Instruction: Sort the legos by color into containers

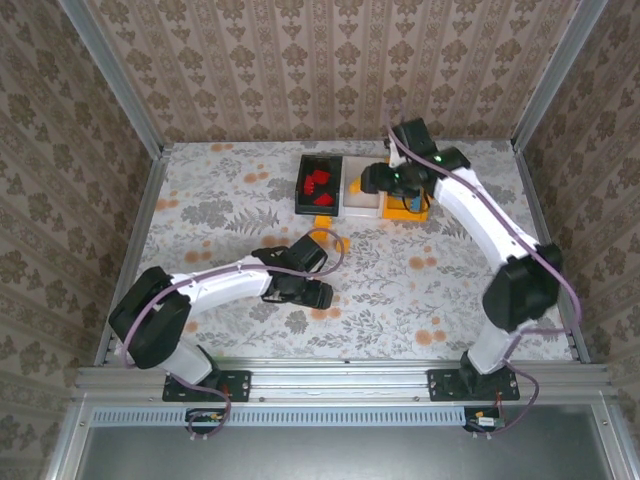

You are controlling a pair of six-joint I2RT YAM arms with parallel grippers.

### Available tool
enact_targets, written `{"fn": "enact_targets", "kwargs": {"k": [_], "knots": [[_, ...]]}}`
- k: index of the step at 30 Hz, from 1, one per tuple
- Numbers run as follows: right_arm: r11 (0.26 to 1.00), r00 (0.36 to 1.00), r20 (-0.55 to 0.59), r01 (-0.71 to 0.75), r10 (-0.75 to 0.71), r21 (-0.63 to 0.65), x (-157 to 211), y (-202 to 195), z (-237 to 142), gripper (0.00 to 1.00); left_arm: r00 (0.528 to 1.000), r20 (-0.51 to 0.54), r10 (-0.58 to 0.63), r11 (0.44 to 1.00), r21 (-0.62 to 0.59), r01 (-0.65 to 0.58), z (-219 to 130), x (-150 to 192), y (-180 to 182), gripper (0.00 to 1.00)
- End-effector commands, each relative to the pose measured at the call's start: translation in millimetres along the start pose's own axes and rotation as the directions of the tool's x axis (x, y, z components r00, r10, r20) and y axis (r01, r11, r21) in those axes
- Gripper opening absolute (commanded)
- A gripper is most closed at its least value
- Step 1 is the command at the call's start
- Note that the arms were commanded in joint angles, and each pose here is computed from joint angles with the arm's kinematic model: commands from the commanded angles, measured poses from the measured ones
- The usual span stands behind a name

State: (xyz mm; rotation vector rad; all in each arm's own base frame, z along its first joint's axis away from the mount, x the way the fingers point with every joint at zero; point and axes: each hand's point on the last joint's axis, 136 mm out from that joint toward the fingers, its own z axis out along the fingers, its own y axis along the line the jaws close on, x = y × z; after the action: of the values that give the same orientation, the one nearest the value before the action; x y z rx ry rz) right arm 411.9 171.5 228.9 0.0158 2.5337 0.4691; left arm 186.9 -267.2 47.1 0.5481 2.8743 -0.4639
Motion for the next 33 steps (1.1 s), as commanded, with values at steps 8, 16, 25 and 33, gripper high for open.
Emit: {"fn": "enact_targets", "kwargs": {"k": [8,16,25,33], "knots": [[0.998,0.993,-0.100,-0.061,0.063,0.017,108,-37,-18,0.71,0.997,-0.049,0.052,0.998,-0.044,-0.054,19,-13,-5,0.60],[0.996,0.991,-0.101,-0.085,0.085,0.001,118,-38,-21,0.72,0.996,-0.075,0.041,0.998,-0.045,-0.044,27,-11,-7,0.42],[0.992,0.989,-0.103,-0.113,0.107,-0.051,114,-28,-16,0.72,0.998,-0.023,0.053,0.998,-0.042,-0.053,1,-20,-11,0.37],[0.993,0.989,-0.105,-0.111,0.108,-0.031,124,-35,-18,0.73,0.997,0.066,0.048,0.998,0.035,-0.050,-43,-79,-9,0.37]]}}
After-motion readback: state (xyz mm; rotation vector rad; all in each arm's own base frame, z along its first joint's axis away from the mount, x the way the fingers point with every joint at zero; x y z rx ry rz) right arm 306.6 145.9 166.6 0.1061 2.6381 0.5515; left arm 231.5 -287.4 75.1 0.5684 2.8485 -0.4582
